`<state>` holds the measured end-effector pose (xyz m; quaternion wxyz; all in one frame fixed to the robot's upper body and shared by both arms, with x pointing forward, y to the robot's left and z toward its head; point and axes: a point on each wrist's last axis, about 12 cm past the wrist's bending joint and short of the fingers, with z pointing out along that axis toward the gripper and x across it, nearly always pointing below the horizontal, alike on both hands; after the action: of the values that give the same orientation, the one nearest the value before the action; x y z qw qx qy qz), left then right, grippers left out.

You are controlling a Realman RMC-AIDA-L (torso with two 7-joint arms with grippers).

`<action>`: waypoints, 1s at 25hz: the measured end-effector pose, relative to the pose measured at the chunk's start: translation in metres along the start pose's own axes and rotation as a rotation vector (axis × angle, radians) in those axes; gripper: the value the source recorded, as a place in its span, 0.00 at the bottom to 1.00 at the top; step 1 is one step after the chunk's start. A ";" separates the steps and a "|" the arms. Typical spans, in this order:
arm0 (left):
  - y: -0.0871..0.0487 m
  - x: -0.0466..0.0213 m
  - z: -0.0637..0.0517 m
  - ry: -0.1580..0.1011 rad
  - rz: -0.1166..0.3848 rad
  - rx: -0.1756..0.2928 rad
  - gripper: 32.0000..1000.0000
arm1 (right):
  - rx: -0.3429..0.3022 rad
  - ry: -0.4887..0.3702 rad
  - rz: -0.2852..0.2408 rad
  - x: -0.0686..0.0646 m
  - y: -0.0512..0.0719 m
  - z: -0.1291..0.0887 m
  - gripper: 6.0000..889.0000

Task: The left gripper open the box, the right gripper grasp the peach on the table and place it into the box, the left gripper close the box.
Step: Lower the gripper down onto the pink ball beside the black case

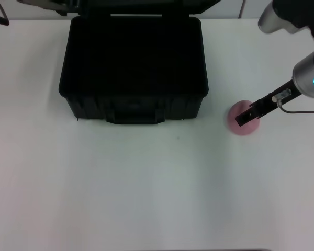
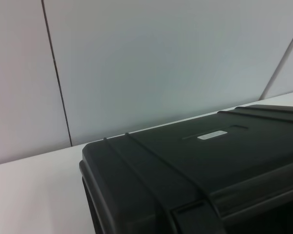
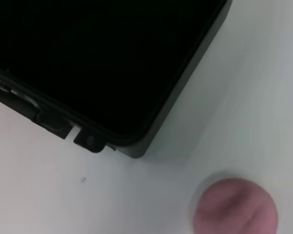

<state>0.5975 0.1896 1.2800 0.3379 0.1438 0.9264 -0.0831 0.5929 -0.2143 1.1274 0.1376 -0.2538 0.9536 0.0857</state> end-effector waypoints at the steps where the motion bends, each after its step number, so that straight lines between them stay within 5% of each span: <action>1: 0.000 0.0000 0.000 0.000 0.000 0.000 0.36 | 0.000 0.002 -0.001 0.000 0.000 0.001 0.92; 25: -0.004 0.0019 0.002 0.010 0.008 0.007 0.36 | 0.019 -0.028 0.016 -0.002 -0.006 0.011 0.92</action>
<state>0.5958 0.1858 1.2777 0.3331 0.1491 0.9272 -0.0842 0.6000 -0.2159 1.1175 0.1526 -0.2436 0.9544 0.0810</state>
